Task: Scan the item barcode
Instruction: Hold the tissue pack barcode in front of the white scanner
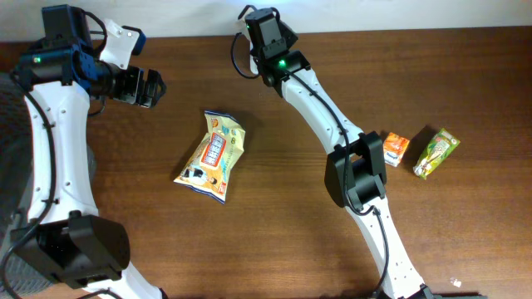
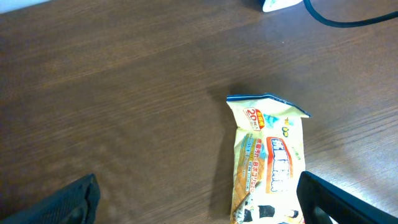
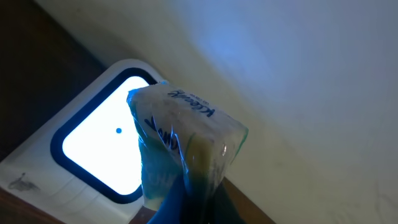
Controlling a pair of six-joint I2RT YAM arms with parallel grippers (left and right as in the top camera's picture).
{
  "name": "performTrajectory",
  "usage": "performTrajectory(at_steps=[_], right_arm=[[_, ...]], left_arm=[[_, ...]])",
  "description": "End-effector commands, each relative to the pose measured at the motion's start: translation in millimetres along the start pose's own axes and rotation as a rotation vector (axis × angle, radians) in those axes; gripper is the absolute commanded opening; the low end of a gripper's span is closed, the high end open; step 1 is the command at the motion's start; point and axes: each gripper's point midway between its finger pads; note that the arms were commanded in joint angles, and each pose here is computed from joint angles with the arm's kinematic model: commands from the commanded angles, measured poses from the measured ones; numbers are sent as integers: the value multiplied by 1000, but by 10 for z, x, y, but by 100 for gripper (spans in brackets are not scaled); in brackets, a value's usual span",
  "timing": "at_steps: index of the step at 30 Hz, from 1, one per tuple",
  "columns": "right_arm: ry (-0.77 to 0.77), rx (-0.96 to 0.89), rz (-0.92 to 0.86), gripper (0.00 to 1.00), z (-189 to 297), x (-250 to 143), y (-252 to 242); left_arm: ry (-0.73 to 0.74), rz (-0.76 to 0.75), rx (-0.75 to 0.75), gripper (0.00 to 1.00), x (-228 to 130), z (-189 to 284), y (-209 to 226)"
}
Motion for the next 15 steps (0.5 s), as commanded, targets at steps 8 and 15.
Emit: performTrajectory(at_steps=[8,15], right_arm=[[35,6,21,4,74,-42,-4],[20,218,-367,4,1345,151,-654]], left_arm=[[-18,-21,-1,99,38,53,-12],[-18,-21,-2,99,38,53,-13]])
Point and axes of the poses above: each gripper's point midway between its finger pads, its own z axis back along the fingers, its own y axis along the line the jaws close on, x = y × z, and after that the axes turned 5 degrees about z, right-handed
